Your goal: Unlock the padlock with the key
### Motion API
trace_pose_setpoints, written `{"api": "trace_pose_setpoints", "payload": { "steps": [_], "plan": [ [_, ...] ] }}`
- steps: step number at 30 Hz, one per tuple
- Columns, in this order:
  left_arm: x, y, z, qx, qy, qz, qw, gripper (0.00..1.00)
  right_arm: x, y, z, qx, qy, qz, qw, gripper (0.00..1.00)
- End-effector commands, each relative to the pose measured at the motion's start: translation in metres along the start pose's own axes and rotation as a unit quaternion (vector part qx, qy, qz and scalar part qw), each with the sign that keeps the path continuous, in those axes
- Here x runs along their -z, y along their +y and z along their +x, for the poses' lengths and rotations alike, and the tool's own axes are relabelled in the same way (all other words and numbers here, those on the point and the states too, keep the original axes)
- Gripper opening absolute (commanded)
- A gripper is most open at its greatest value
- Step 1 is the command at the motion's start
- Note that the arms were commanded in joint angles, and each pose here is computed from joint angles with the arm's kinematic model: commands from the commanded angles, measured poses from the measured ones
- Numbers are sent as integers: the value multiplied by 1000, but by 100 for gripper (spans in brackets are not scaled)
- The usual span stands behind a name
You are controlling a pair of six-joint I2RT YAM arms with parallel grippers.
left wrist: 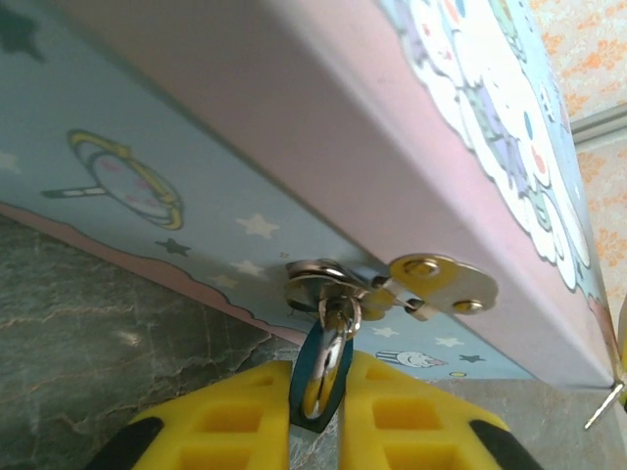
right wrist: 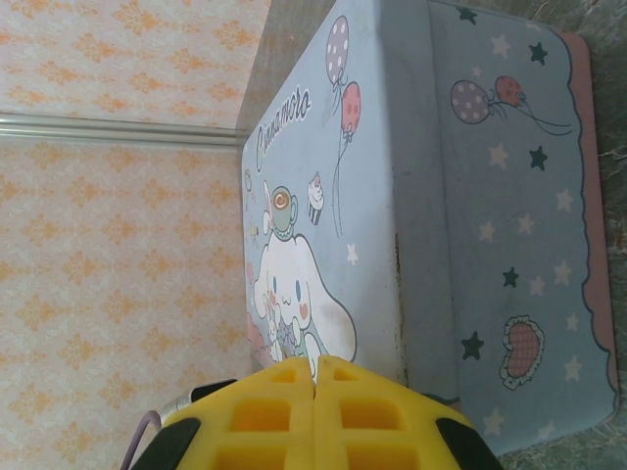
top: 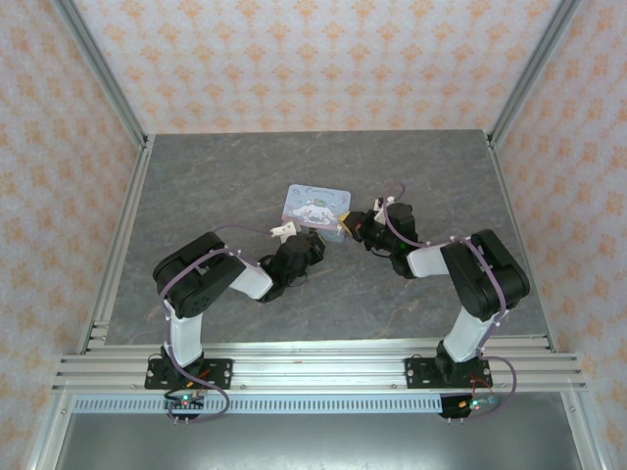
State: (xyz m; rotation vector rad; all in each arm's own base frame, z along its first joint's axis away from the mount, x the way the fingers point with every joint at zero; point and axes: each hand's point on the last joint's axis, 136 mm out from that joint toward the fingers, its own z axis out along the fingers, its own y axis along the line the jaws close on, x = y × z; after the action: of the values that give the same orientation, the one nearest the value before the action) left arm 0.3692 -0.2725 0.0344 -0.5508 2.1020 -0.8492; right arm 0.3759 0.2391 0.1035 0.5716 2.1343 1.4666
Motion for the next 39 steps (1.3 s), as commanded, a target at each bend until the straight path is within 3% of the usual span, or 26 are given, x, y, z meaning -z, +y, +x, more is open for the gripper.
{"api": "trace_pose_setpoints", "payload": {
  "steps": [1, 3, 14, 25, 39],
  "plan": [
    [3, 38, 10, -22, 17, -78, 997, 7, -3, -13, 0, -11, 0, 21, 1000, 0],
    [2, 37, 12, -13, 25, -78, 997, 0, -1, -9, 1, -9, 1, 17, 1000, 0],
    [15, -17, 0, 66, 102, 21, 992, 0, 47, 18, 18, 0, -1, 2, 1000, 0],
    [35, -77, -18, 69, 160, 135, 975, 0, 63, 10, 56, -6, 15, -13, 1000, 0],
    [49, -82, -22, 125, 159, 165, 965, 0, 69, 8, 64, -16, -6, -21, 1000, 0]
  ]
}}
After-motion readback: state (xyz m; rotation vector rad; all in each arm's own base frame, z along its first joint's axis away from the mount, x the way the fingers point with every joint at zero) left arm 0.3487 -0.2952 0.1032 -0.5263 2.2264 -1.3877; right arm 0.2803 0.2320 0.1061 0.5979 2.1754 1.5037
